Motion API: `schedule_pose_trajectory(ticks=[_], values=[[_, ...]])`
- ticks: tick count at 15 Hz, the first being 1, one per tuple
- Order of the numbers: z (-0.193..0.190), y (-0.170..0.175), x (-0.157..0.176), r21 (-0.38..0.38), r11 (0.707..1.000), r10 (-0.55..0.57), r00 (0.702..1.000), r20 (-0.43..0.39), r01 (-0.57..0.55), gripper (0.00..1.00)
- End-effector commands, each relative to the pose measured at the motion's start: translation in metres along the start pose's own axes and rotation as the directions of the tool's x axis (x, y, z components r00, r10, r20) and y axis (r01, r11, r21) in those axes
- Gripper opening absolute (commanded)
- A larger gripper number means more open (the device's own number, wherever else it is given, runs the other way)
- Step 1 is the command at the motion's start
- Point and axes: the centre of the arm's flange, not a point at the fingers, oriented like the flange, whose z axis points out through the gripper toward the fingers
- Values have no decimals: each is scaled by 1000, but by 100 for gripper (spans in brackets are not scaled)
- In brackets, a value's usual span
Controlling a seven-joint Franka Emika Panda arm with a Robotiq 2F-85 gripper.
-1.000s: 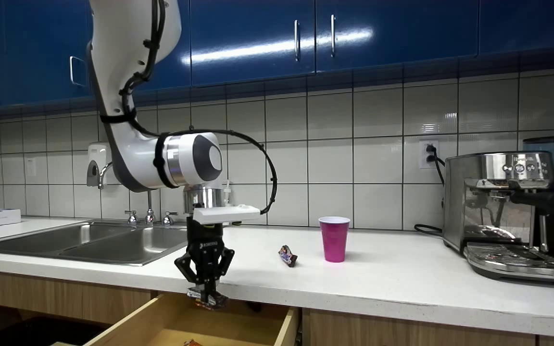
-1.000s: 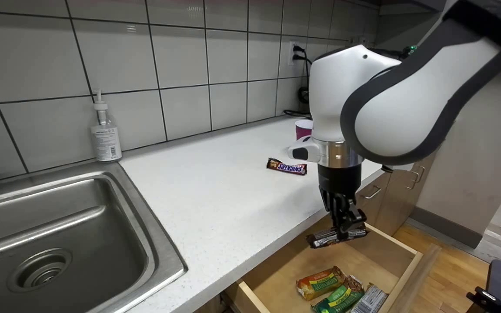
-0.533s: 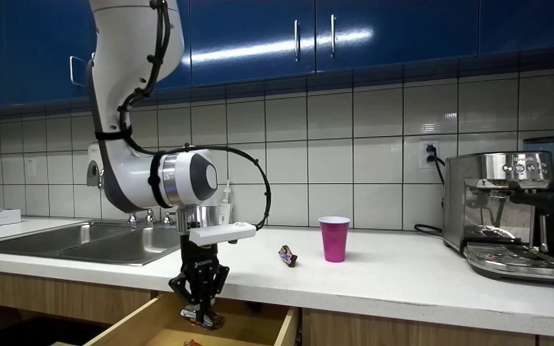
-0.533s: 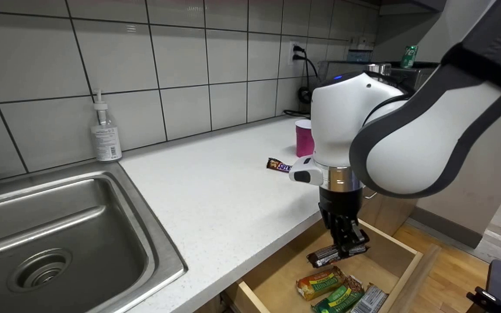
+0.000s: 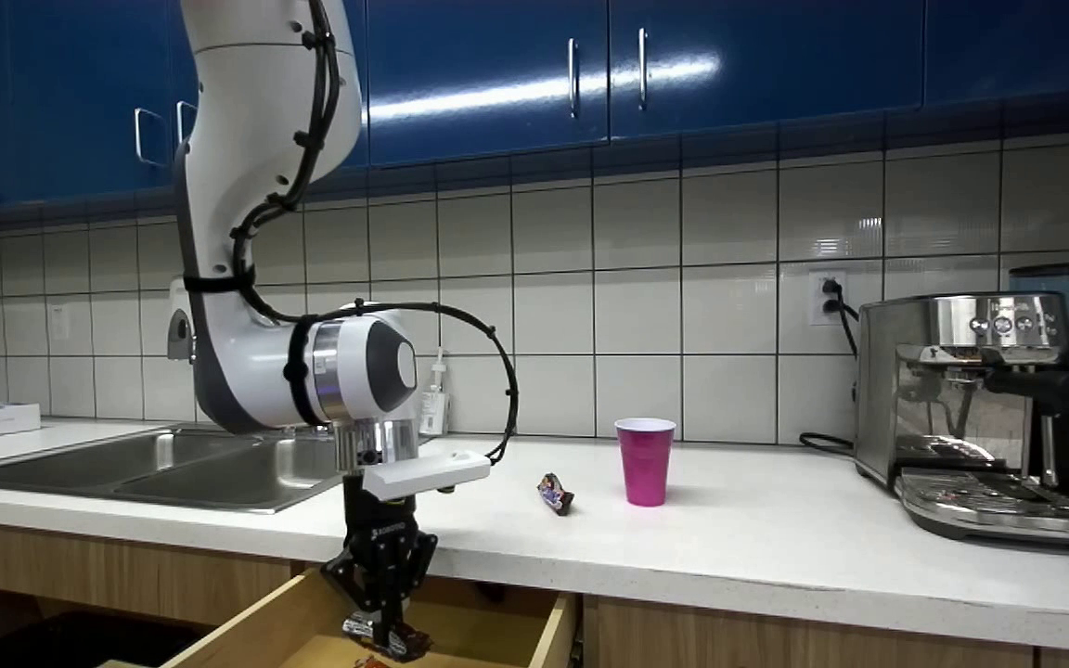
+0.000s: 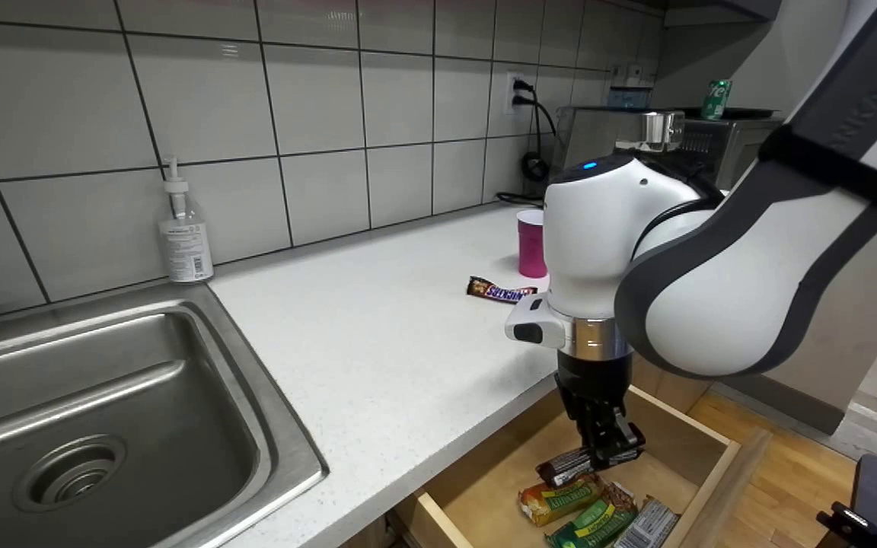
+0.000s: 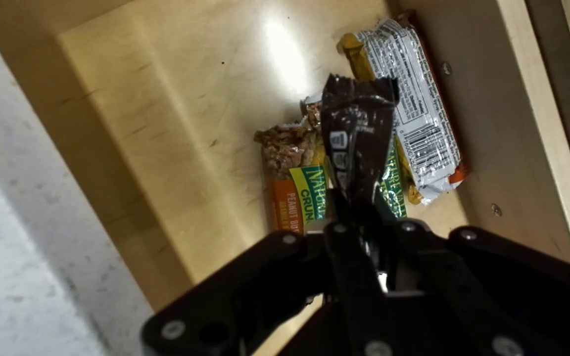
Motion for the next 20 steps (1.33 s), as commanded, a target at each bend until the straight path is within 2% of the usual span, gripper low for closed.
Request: schedule_pose_trajectory(ticks=[1, 5, 8, 10, 15, 20], values=[[1, -5, 0, -30, 1000, -1, 1000, 4, 1, 38], [-12, -6, 2, -24, 1000, -1, 1000, 5, 1, 65], [-33, -5, 5, -26, 1000, 4, 1000, -6, -5, 88], [-52, 0, 9, -28, 999, 20, 1000, -17, -21, 100], [-95, 19, 18, -21, 995, 93, 995, -43, -94, 100], [-125, 59, 26, -15, 981, 193, 978, -73, -195, 100]])
